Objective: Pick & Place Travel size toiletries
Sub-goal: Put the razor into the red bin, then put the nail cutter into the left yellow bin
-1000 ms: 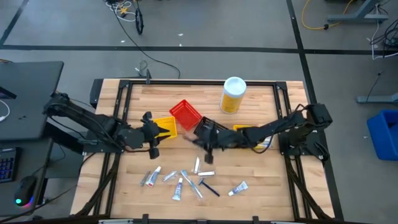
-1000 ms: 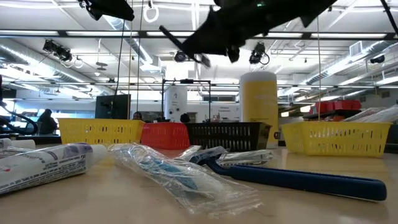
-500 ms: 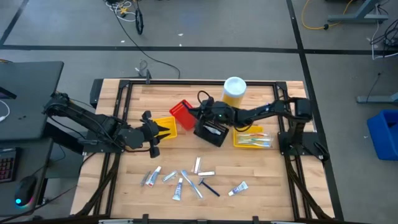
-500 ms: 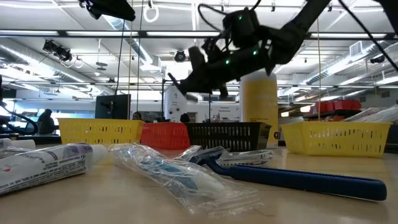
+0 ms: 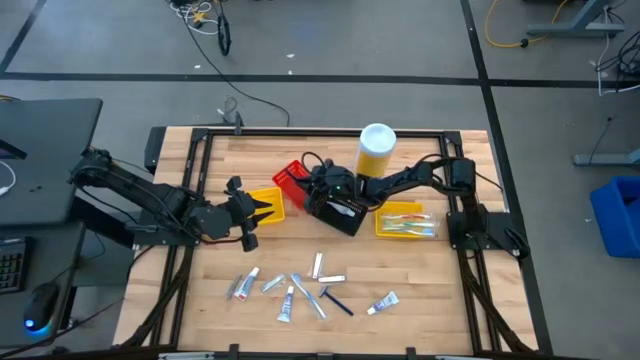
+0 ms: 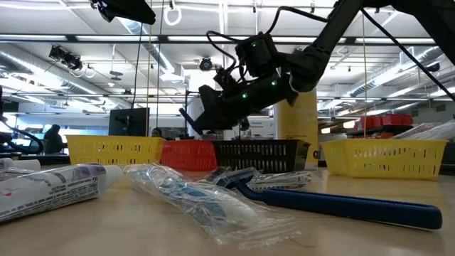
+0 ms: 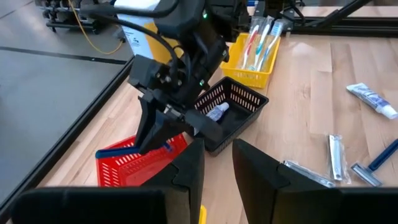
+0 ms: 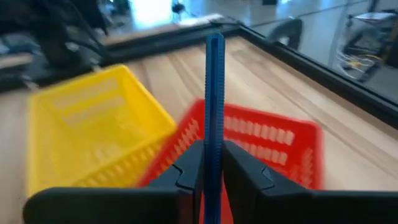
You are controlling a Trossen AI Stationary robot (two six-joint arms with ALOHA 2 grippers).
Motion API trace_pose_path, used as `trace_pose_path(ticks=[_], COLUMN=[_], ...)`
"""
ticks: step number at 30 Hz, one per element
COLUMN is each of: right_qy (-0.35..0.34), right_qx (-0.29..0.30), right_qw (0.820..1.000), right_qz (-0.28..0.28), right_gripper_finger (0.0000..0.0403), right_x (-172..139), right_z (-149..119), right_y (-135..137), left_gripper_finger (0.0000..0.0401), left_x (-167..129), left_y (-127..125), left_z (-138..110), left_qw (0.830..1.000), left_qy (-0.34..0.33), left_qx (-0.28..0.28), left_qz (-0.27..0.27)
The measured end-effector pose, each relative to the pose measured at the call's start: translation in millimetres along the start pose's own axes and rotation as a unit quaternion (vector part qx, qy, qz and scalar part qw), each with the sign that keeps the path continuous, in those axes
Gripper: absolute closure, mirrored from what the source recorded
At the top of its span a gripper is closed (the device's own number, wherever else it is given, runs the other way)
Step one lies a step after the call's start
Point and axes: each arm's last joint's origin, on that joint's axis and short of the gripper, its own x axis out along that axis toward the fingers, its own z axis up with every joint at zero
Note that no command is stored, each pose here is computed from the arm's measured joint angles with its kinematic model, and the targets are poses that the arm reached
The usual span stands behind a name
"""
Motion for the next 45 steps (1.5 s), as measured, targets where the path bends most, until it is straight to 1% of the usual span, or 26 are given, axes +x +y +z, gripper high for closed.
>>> trace_pose_path(ticks=[4, 11, 16, 18, 20, 23, 26, 28, 31, 33, 35, 37, 40, 45], right_qy=[0.037, 0.043, 0.040, 0.056, 0.086, 0.150, 0.229, 0.293, 0.367, 0.404, 0.442, 0.481, 0.523, 0.548], right_qx=[-0.010, -0.018, -0.018, -0.028, -0.038, -0.055, -0.076, -0.079, -0.047, -0.018, 0.005, 0.015, 0.009, -0.004], right_qw=[0.999, 0.998, 0.999, 0.998, 0.996, 0.987, 0.970, 0.952, 0.928, 0.914, 0.897, 0.877, 0.852, 0.836], right_qz=[-0.027, -0.032, -0.029, -0.011, 0.008, 0.023, 0.026, 0.034, 0.039, 0.025, 0.008, -0.011, -0.025, -0.032], right_gripper_finger=[0.0316, 0.0276, 0.0242, 0.0229, 0.0217, 0.0208, 0.0206, 0.0207, 0.0210, 0.0210, 0.0207, 0.0202, 0.0196, 0.0189], right_x=[-0.1, 0.4, -3.6, -12.1, -26.4, -59.1, -102.9, -137.1, -185.2, -211.3, -231.7, -248.1, -259.2, -258.3], right_z=[-7.5, -8.0, -1.3, 6.4, 16.0, 32.5, 45.4, 50.3, 56.5, 58.7, 57.7, 53.9, 43.9, 27.6], right_y=[-3.8, -8.4, -7.3, -2.8, 3.9, 11.1, 16.8, 18.7, 19.1, 16.7, 14.1, 12.4, 11.1, 11.8], left_gripper_finger=[0.0310, 0.0310, 0.0310, 0.0310, 0.0310, 0.0310, 0.0310, 0.0310, 0.0310, 0.0310, 0.0310, 0.0310, 0.0310, 0.0310], left_x=[0.0, 0.0, 0.0, 0.0, 0.0, 0.0, 0.0, 0.0, 0.1, 0.5, 0.7, 0.7, 0.7, 0.7], left_y=[0.0, 0.0, 0.0, 0.0, 0.0, -0.1, -0.1, -0.1, -0.1, -0.3, -0.2, -0.2, -0.1, -0.1], left_z=[0.0, 0.0, 0.0, 0.0, 0.0, 0.0, -0.1, -0.1, -0.3, -0.9, -1.6, -0.9, -1.0, -1.0], left_qw=[1.000, 1.000, 1.000, 1.000, 1.000, 1.000, 1.000, 1.000, 1.000, 1.000, 1.000, 1.000, 1.000, 1.000], left_qy=[0.000, 0.000, 0.000, 0.000, 0.000, 0.000, 0.000, 0.000, 0.001, 0.001, 0.003, -0.001, -0.001, -0.001], left_qx=[0.002, 0.000, -0.006, -0.007, -0.007, -0.008, -0.008, -0.008, -0.008, -0.011, -0.009, -0.010, -0.013, -0.015], left_qz=[0.000, 0.000, 0.000, 0.000, 0.000, -0.001, -0.001, -0.001, -0.002, -0.002, -0.001, 0.003, 0.003, 0.003])
